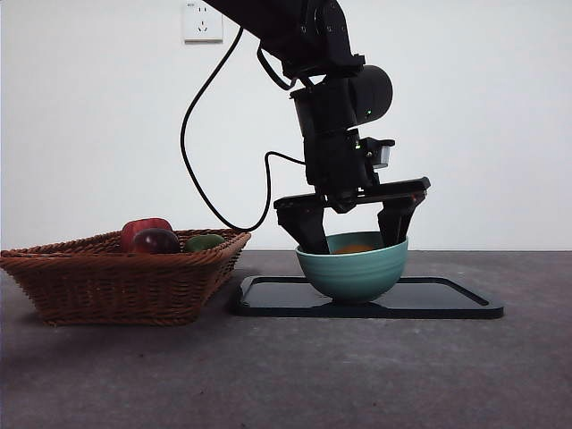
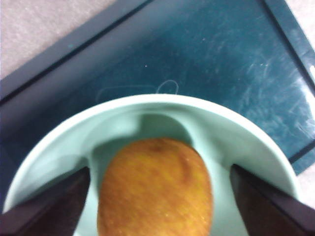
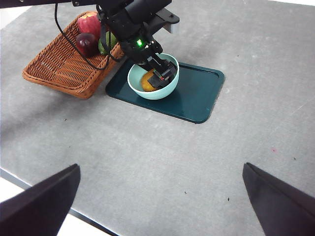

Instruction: Pick up the wifruite, put it on the bowl, pick up the plate, put it on desk

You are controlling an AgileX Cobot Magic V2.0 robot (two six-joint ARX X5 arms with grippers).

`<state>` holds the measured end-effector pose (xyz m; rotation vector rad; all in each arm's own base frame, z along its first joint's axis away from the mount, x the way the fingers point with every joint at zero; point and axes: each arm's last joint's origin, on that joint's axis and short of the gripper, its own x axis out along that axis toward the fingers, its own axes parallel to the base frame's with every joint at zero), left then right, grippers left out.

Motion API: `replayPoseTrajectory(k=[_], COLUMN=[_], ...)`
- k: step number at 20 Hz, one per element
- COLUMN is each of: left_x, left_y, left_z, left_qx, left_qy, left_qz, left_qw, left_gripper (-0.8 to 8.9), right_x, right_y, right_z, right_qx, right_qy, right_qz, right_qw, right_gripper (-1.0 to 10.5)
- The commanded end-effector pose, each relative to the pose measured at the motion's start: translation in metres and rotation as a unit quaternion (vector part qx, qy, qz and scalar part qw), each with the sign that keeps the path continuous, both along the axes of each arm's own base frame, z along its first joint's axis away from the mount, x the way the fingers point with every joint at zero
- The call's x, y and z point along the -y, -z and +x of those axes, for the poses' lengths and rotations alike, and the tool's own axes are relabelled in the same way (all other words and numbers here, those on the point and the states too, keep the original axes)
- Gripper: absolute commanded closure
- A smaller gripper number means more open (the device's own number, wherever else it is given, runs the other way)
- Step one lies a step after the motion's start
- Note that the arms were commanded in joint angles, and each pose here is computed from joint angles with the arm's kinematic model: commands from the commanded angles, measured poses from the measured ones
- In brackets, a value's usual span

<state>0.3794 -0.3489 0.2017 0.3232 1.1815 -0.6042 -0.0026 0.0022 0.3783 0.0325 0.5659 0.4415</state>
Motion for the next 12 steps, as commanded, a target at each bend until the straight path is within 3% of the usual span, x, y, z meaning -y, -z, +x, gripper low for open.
replayPoseTrajectory(k=[1, 7, 12], left_x=[0.009, 0.012, 0.011], left_y=[0.015, 0.012, -0.009], left_z=[0.001, 0.004, 0.005], left_qx=[-0.003, 0.013, 0.031], left_qy=[0.009, 0.010, 0.022], left_qz=[0.004, -0.011, -0.020], left_qw=[1.000, 1.000, 0.999], left_gripper=[3.89, 5.69, 5.69], right_x=[0.000, 0.001, 0.001], right_y=[-0.002, -0.002, -0.002], right_z=[0.000, 0.000, 0.000], right_qx=[0.003, 0.006, 0.006], right_qy=[0.000, 0.012, 0.012], right_qz=[0.003, -0.004, -0.004], right_qw=[1.000, 1.000, 1.000], right_gripper=[3.4, 3.4, 3.4])
